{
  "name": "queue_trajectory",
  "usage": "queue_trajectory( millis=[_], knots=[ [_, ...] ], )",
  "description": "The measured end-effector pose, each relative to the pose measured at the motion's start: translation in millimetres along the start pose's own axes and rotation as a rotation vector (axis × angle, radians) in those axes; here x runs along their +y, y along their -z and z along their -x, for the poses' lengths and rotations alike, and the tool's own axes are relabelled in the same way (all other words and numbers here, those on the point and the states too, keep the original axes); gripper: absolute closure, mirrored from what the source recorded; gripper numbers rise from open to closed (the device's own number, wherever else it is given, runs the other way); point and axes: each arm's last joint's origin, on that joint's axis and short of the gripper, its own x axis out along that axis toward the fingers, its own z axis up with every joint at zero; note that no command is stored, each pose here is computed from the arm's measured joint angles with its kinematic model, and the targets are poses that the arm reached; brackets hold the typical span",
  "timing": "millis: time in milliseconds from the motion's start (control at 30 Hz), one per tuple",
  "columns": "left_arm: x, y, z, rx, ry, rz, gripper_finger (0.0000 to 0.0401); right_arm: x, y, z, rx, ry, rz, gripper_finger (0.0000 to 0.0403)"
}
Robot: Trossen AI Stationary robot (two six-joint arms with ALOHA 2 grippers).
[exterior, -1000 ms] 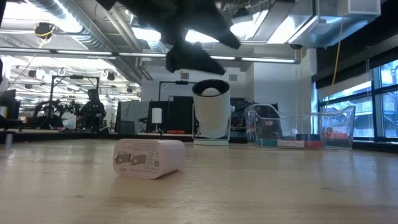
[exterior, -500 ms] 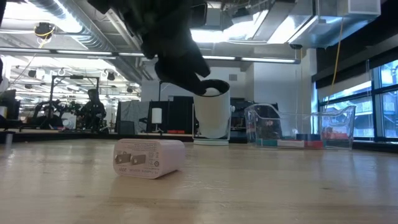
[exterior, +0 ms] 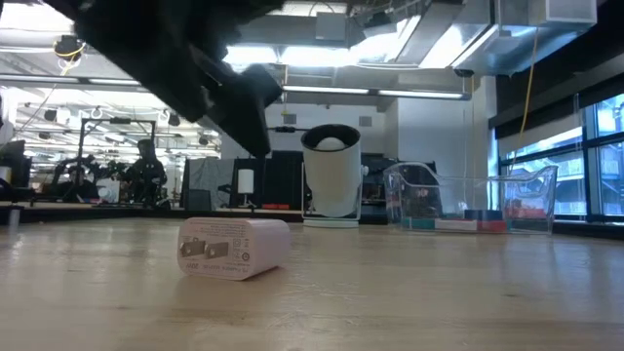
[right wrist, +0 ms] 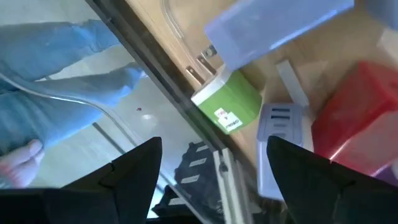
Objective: Pick & Place Office items
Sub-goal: Put the white charger adapter into the bottom transparent bin
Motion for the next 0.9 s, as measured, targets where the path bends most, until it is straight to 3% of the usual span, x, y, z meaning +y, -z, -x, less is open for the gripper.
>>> queue_trajectory(
  millis=[333, 900],
  knots=[
    [-27.8, 4.8, -5.4, -0.034, -0.162, -0.029, 0.0101, 0.0, -1.9, 0.1, -0.065, 0.003, 0.093, 0.0113],
    [-30.4, 22.3, -50.0, 0.023, -0.223, -0.033, 0.0101, 0.4, -8.1, 1.7, -0.119, -0.002, 0.086, 0.0113]
  ],
)
